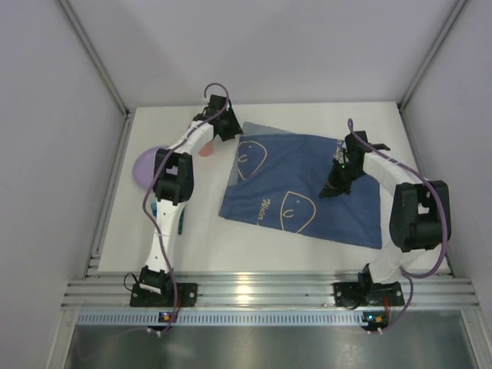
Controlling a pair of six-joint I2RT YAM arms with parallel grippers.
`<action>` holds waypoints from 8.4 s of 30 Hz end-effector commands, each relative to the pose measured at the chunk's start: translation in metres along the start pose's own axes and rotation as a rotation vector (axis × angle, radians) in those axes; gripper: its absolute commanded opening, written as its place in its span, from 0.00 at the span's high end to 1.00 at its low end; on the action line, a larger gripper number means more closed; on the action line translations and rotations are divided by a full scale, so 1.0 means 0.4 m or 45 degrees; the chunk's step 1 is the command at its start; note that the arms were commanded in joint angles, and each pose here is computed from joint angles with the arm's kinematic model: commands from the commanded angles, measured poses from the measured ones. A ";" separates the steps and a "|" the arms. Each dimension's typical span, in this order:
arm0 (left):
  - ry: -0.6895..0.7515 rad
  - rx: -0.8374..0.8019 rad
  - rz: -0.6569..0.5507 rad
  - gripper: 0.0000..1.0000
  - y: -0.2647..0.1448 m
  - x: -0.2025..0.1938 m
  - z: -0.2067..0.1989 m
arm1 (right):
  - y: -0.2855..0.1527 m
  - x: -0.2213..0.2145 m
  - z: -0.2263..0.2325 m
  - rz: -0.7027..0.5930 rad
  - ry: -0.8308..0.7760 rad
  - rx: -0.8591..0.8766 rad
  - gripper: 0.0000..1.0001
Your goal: Set the dinner table for one person
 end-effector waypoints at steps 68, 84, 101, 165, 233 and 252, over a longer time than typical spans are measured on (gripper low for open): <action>0.160 -0.220 -0.462 0.01 -0.052 0.226 -0.159 | 0.066 -0.007 -0.067 0.081 -0.097 -0.159 1.00; 0.325 -0.056 -0.232 0.01 -0.270 0.042 -0.160 | -0.046 0.035 0.049 -0.094 -0.308 -0.194 1.00; 0.369 0.134 0.510 0.12 -0.381 -0.568 0.056 | 0.042 0.203 -0.119 -0.080 -0.163 -0.357 0.94; 0.097 0.548 -0.262 0.07 -0.568 0.143 0.198 | -0.163 0.037 0.063 -0.191 -0.367 -0.329 0.26; 0.397 0.194 -0.247 0.01 -0.773 0.016 -0.160 | -0.250 0.286 0.344 -0.621 -0.521 -0.311 1.00; 0.135 0.295 -0.089 0.02 -0.721 -0.039 0.102 | -0.126 0.582 0.020 -0.579 -0.143 -0.673 1.00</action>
Point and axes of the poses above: each gripper's point midway between its finger pads, its own y axis out along the fingers, its own z axis along the line the jaws close on, x = y × z, the point moved 2 cm from there along -y, back along the fingers, and after that the axes turned 1 degree about y, right-handed, at the moved point
